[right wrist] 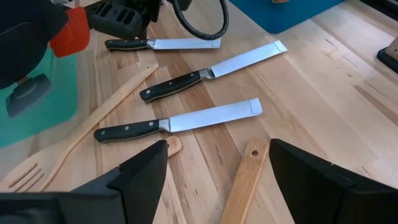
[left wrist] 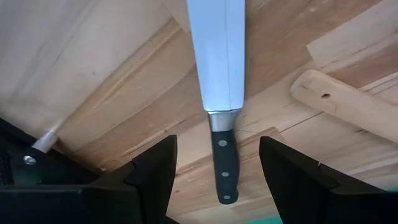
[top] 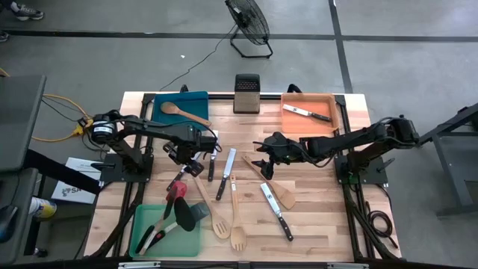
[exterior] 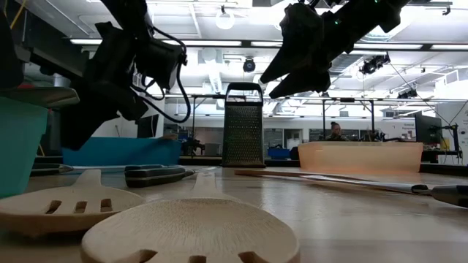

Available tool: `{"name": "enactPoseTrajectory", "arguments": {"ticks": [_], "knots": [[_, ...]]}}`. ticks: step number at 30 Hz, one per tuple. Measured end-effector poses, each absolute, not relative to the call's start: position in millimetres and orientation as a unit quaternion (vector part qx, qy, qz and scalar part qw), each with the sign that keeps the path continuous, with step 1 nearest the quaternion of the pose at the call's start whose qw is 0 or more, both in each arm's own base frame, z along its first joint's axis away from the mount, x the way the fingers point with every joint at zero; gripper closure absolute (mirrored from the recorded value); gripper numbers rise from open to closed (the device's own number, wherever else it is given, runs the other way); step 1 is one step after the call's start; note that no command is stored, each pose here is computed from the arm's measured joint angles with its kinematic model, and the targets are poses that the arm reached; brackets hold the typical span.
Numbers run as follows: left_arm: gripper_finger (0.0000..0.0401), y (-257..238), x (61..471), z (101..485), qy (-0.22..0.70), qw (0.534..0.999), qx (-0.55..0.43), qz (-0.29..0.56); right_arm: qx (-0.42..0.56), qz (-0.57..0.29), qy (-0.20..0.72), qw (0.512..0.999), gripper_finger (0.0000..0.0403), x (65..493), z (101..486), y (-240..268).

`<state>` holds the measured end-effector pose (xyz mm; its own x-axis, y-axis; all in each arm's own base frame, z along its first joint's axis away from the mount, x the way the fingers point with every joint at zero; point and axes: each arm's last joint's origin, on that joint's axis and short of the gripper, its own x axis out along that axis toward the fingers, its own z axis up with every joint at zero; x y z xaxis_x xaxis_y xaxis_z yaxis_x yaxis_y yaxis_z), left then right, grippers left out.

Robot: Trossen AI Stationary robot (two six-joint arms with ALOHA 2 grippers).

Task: Pick & Place Kitchen Items
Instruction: Put the black spatula into the orange bin

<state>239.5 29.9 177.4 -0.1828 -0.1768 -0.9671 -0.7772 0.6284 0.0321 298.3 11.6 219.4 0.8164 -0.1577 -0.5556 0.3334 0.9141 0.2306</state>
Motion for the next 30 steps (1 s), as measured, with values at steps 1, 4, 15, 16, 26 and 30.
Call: {"name": "enactPoseTrajectory", "arguments": {"ticks": [1,4,15,16,26,30], "knots": [[0.0179,28.4,239.8,177.0,0.72,0.546,-0.33,0.273,0.161,-0.131,0.273,0.939,0.0128,298.3,219.4,11.6],[0.0179,22.6,240.5,176.7,0.724,0.549,-0.32,0.267,0.162,-0.131,0.274,0.939,0.0128,298.2,219.3,11.6],[0.0179,5.5,243.1,176.3,0.725,0.566,-0.292,0.263,0.169,-0.134,0.276,0.937,0.0128,297.9,218.8,11.6],[0.0179,5.6,243.6,176.2,0.723,0.568,-0.292,0.263,0.169,-0.134,0.276,0.937,0.0128,297.9,218.8,11.6],[0.0179,4.6,235.0,161.7,0.731,0.557,-0.299,0.258,0.17,-0.134,0.277,0.936,0.0128,297.8,218.6,11.6],[0.0179,4.6,228.9,153.3,0.733,0.549,-0.298,0.269,0.169,-0.134,0.277,0.936,0.0128,297.7,218.7,11.6]]}}
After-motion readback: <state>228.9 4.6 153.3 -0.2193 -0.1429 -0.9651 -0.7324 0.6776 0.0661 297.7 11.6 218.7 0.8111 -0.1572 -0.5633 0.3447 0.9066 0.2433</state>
